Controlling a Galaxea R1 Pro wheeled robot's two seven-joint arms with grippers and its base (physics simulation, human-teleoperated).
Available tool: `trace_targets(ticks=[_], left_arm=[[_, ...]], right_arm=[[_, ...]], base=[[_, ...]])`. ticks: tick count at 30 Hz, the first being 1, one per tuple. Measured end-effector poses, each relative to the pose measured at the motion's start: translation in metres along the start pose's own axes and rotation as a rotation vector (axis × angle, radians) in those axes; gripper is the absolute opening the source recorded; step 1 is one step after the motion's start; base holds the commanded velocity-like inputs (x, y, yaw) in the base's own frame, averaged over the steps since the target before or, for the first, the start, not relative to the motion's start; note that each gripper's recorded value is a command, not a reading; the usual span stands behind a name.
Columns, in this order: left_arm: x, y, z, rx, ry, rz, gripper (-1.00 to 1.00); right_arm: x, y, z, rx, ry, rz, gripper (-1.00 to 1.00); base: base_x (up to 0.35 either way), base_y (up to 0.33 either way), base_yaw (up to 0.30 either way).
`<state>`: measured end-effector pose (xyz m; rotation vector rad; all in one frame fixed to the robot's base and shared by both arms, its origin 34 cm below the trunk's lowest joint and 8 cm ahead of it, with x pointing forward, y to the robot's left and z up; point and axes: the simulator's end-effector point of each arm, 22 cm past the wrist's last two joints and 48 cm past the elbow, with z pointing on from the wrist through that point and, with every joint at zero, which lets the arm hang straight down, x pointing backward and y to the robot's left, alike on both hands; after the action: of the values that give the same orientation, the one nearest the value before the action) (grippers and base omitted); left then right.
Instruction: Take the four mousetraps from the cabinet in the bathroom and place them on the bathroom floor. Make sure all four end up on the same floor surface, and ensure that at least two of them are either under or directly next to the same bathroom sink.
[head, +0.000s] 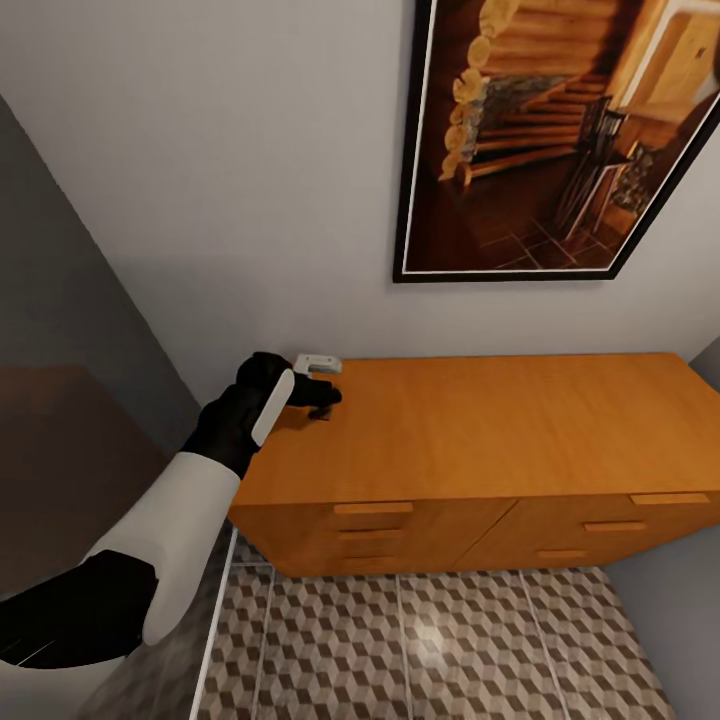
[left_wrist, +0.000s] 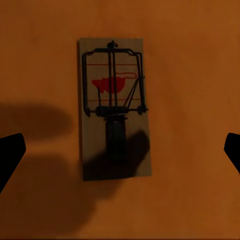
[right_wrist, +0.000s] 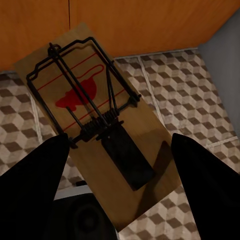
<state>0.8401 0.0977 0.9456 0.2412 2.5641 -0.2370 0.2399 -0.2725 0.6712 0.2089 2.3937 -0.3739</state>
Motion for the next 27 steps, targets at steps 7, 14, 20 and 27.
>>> trace_targets(ticks=[7,14,20,27], left_arm=[[0.004,0.001,0.002,-0.006,0.009,0.002,1.0],[0.005,0.004,0.003,-0.036,0.012,0.022,1.0],[0.005,0.015,0.002,-0.108,0.013,0.044,1.0],[0.005,0.018,0.002,-0.129,0.013,0.05,1.0]], right_arm=[[0.0,0.0,0.0,0.0,0.0,0.0,-1.0],[0.0,0.0,0.0,0.0,0.0,0.0,-1.0],[0.0,0.0,0.0,0.0,0.001,0.0,-1.0],[0.0,0.0,0.0,0.0,0.0,0.0,-1.0]], base=[[0.0,0.0,0.0],[0.0,0.0,0.0],[0.0,0.0,0.0],[0.0,0.0,0.0]])
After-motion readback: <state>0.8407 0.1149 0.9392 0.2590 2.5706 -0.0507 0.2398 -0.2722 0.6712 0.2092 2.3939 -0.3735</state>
